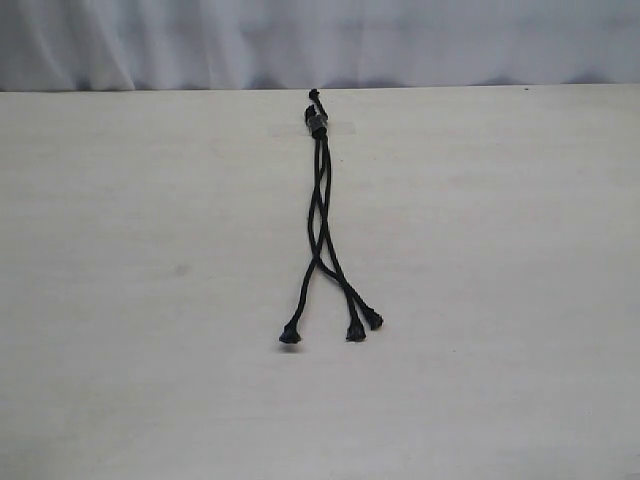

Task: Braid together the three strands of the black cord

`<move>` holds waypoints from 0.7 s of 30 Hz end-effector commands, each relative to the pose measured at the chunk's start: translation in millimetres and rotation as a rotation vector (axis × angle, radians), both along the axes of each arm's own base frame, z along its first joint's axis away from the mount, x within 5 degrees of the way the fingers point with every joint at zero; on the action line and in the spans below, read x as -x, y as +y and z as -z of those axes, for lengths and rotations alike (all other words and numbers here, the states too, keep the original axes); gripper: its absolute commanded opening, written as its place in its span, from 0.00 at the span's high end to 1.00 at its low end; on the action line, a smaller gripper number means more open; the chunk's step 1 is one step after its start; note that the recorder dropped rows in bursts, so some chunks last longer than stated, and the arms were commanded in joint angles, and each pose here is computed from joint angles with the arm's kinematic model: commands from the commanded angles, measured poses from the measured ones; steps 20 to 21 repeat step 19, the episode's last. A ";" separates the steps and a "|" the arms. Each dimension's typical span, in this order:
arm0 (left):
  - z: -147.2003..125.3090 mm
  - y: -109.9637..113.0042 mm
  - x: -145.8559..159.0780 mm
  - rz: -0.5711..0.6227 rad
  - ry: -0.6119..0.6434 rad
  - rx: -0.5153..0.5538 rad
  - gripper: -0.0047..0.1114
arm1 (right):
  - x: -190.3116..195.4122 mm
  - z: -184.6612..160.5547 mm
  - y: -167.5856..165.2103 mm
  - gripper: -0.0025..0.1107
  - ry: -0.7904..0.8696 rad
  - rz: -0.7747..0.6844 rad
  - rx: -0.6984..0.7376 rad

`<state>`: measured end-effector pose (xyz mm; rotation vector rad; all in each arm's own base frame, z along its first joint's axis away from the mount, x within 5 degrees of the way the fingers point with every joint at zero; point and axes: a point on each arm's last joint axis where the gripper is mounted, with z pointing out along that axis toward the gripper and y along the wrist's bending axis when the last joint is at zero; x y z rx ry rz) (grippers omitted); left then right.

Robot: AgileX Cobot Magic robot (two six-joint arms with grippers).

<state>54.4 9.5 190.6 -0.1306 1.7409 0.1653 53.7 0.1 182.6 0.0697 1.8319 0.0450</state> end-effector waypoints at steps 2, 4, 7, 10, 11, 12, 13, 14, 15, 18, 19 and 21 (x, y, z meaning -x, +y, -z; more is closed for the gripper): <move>-0.1 0.0 -0.1 0.000 -0.011 -0.001 0.96 | 0.0 -0.5 -0.1 0.94 -0.015 0.004 -0.005; -0.1 0.0 -0.1 0.000 -0.011 -0.001 0.96 | 0.0 -0.5 -0.1 0.94 -0.015 0.004 -0.005; -0.1 0.0 -0.1 0.001 -0.010 -0.004 0.96 | 0.0 -0.5 -0.1 0.94 -0.015 0.004 -0.005; -0.1 0.0 -0.1 0.001 -0.010 -0.004 0.96 | 0.0 -0.5 -0.1 0.94 -0.015 0.004 -0.005; -0.1 0.0 -0.1 0.001 -0.010 -0.004 0.96 | 0.0 -0.5 -0.1 0.94 -0.015 0.004 -0.005; -0.1 0.0 -0.1 0.001 -0.010 -0.004 0.96 | 0.0 -0.5 -0.1 0.94 -0.015 0.004 -0.005; -0.1 0.0 -0.1 0.001 -0.010 -0.004 0.96 | 0.0 -0.5 -0.1 0.94 -0.015 0.004 -0.005; -0.1 0.0 -0.1 0.001 -0.010 -0.004 0.96 | 0.0 -0.5 -0.1 0.94 -0.015 0.004 -0.005; -0.1 0.0 -0.1 0.001 -0.010 -0.004 0.96 | 0.0 -0.5 -0.1 0.94 -0.015 0.004 -0.005; 0.1 0.2 0.0 0.000 -0.006 -0.012 0.96 | 0.0 -0.5 -0.1 0.94 -0.015 0.004 -0.005; 0.1 0.2 0.0 0.000 -0.006 -0.012 0.96 | 0.0 -0.5 -0.1 0.94 -0.015 0.004 -0.005; 0.1 0.2 0.0 0.000 -0.006 -0.012 0.96 | 0.0 -0.5 -0.1 0.94 -0.015 0.004 -0.005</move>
